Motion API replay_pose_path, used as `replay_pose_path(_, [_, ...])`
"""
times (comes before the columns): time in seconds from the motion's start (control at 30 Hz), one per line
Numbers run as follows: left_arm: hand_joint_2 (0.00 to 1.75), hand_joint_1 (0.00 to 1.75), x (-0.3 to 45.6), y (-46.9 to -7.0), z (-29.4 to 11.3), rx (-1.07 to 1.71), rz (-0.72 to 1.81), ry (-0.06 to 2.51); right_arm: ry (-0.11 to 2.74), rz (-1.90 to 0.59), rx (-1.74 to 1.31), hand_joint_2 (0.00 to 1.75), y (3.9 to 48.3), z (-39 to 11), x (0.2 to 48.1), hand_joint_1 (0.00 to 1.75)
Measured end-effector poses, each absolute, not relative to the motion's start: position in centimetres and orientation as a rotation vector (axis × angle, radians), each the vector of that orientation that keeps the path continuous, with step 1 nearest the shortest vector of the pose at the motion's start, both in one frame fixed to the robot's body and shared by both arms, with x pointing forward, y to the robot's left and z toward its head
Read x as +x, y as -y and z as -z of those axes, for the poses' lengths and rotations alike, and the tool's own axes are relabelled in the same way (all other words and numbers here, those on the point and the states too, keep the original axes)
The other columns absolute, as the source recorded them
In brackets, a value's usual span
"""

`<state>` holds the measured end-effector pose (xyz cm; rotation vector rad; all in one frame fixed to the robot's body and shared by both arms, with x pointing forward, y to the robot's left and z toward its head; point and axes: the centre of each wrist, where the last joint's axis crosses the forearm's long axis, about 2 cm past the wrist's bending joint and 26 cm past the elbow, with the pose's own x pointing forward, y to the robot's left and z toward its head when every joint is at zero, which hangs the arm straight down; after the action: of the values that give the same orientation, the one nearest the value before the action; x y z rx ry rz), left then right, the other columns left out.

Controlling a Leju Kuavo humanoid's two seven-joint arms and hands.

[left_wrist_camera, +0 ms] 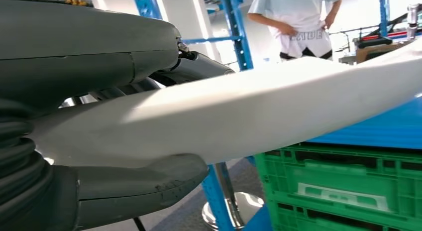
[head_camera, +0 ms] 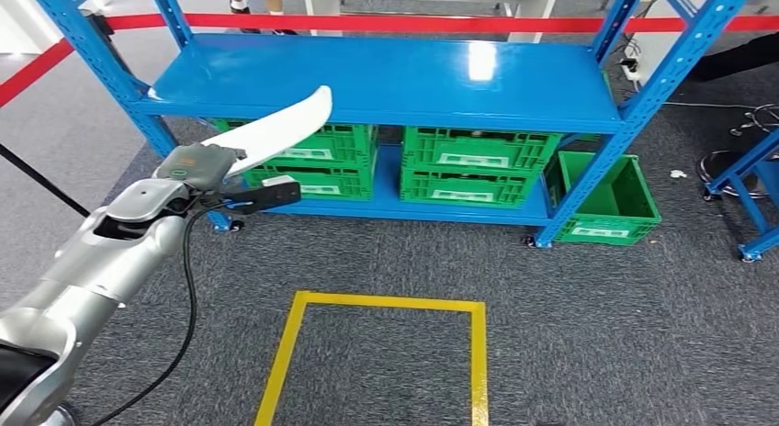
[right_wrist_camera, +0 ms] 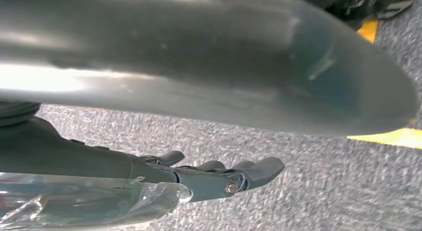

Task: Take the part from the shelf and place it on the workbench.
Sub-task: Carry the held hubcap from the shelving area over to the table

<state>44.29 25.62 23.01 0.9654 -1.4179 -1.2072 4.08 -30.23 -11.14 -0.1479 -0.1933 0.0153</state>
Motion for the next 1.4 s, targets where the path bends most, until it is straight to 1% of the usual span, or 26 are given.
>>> replay_pose_path(0.63, [1.75,1.75,44.24,-25.63,-22.75,0.947,1.215,1.415,0.178,-0.023,-0.145,0.00,30.14,11.18,3.71,0.00])
replay_pose_path(1.4, [1.75,1.75,44.15,-25.99,-22.50,0.936,1.212,1.406,0.190,-0.031,-0.146,0.00,30.18,11.11,4.35,0.00])
